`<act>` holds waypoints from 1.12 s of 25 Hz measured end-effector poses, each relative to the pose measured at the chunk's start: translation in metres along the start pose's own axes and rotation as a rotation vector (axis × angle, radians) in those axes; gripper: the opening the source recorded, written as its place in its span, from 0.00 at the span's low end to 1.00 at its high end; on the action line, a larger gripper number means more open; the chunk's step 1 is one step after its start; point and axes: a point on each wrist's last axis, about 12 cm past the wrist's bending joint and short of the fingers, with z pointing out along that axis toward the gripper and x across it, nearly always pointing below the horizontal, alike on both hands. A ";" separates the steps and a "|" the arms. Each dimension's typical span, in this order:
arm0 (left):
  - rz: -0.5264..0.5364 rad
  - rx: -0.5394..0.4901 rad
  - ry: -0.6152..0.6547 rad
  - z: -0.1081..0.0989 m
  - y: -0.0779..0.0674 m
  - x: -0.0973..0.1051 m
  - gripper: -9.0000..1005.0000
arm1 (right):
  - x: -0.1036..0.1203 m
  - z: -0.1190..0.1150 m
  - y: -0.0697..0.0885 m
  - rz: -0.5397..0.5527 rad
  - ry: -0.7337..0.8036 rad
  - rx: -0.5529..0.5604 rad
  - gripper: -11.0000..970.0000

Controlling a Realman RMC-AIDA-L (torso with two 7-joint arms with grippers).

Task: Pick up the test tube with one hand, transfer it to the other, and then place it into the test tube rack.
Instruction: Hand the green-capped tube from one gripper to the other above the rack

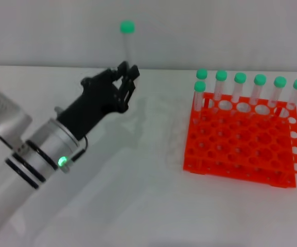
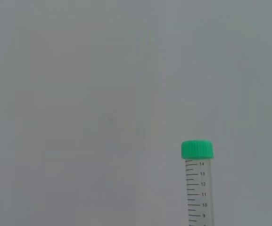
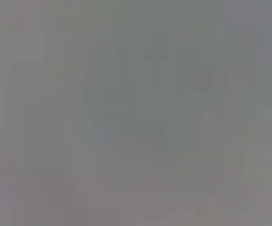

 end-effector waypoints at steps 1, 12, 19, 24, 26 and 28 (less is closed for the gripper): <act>-0.018 -0.008 -0.012 -0.002 -0.007 0.004 0.20 | -0.003 0.003 0.002 -0.002 0.019 -0.043 0.80; 0.000 0.170 0.093 0.015 -0.064 0.029 0.20 | -0.007 0.059 0.049 -0.085 0.210 -0.472 0.80; 0.141 0.268 0.120 0.016 -0.086 0.036 0.20 | 0.004 0.075 0.068 -0.074 0.242 -0.537 0.79; 0.156 0.265 0.128 0.015 -0.090 0.039 0.20 | 0.013 0.084 0.085 -0.061 0.244 -0.578 0.79; 0.156 0.263 0.130 0.014 -0.090 0.040 0.20 | 0.016 0.087 0.091 -0.061 0.248 -0.599 0.79; 0.155 0.262 0.132 0.014 -0.090 0.040 0.20 | 0.018 0.090 0.096 -0.064 0.259 -0.622 0.79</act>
